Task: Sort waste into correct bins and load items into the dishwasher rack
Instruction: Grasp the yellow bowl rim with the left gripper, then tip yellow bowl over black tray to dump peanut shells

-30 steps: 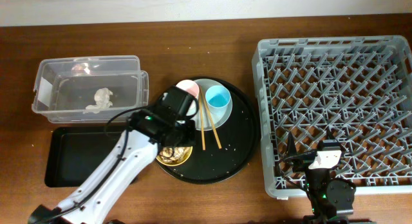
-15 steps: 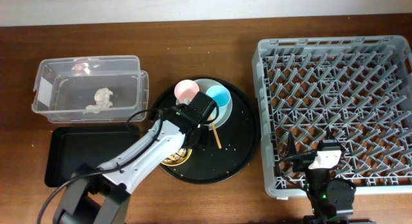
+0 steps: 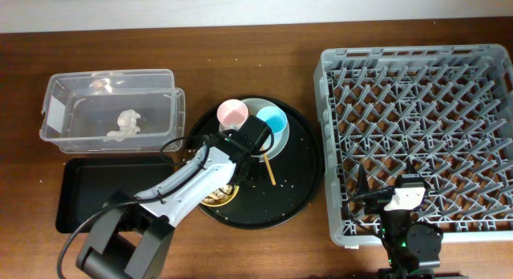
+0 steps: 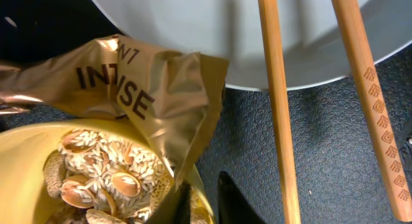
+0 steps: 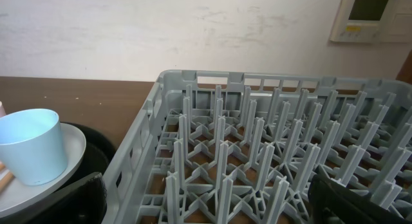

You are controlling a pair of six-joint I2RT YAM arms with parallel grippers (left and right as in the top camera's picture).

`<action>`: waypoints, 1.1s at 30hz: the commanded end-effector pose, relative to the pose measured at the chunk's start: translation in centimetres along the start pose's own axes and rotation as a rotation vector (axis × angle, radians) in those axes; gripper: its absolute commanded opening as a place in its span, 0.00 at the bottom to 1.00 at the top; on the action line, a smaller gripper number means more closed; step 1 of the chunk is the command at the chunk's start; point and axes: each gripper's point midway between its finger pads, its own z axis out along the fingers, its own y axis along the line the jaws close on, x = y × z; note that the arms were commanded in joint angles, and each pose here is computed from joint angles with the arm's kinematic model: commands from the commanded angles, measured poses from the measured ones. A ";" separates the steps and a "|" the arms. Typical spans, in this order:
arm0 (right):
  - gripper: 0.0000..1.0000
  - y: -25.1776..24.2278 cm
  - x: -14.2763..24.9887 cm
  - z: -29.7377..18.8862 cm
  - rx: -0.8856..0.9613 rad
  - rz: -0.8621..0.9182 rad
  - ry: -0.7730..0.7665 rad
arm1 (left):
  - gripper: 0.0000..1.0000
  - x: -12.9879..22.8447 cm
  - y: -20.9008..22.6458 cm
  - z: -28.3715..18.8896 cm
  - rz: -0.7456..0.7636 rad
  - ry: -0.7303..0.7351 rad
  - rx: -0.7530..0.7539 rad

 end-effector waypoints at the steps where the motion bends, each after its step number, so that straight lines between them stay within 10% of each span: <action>1: 0.99 0.0 0.3 0.0 0.005 0.000 0.005 | 0.07 0.0 0.1 0.2 0.009 -0.002 -0.012; 22: 0.98 0.0 0.3 0.0 0.005 0.000 0.005 | 0.00 0.0 1.4 -9.1 -0.006 -0.102 0.041; 33: 0.98 0.0 0.3 0.0 0.005 0.000 0.006 | 0.00 0.5 9.5 -14.9 -0.217 -0.162 0.180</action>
